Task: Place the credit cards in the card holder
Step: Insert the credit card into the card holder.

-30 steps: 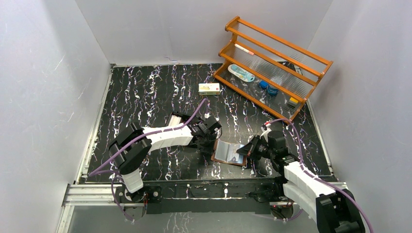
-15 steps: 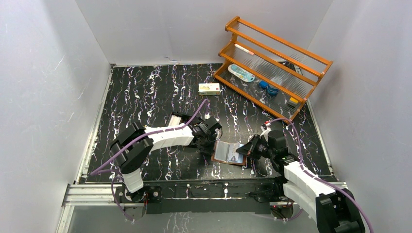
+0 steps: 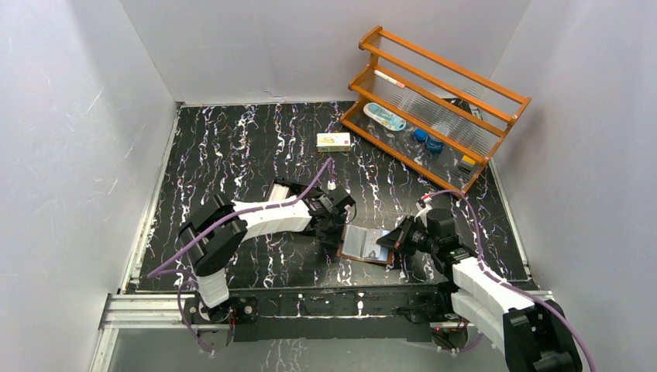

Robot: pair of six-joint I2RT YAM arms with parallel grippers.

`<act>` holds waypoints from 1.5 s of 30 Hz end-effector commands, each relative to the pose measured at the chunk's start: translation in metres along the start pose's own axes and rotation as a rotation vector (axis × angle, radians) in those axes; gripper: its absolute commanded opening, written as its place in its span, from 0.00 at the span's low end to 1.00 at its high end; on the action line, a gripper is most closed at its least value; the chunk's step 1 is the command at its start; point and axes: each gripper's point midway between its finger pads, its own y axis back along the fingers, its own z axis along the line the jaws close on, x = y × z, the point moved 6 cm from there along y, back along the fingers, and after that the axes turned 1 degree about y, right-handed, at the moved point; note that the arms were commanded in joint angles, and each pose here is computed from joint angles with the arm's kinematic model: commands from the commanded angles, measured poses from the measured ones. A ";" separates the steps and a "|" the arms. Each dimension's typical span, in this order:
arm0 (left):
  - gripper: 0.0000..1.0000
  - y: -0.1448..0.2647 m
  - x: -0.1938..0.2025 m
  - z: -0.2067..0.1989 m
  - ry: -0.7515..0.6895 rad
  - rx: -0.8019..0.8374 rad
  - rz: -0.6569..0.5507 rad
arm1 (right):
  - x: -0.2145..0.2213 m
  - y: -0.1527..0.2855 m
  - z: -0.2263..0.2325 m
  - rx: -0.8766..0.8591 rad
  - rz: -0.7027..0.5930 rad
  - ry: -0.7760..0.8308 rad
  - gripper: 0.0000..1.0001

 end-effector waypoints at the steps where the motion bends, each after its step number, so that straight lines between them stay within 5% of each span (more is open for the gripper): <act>1: 0.00 0.005 -0.005 -0.005 -0.005 -0.002 -0.014 | -0.007 -0.003 0.008 -0.045 -0.016 0.016 0.00; 45: 0.00 0.004 0.000 -0.004 -0.001 -0.020 -0.011 | -0.004 -0.010 -0.002 -0.023 0.001 0.017 0.00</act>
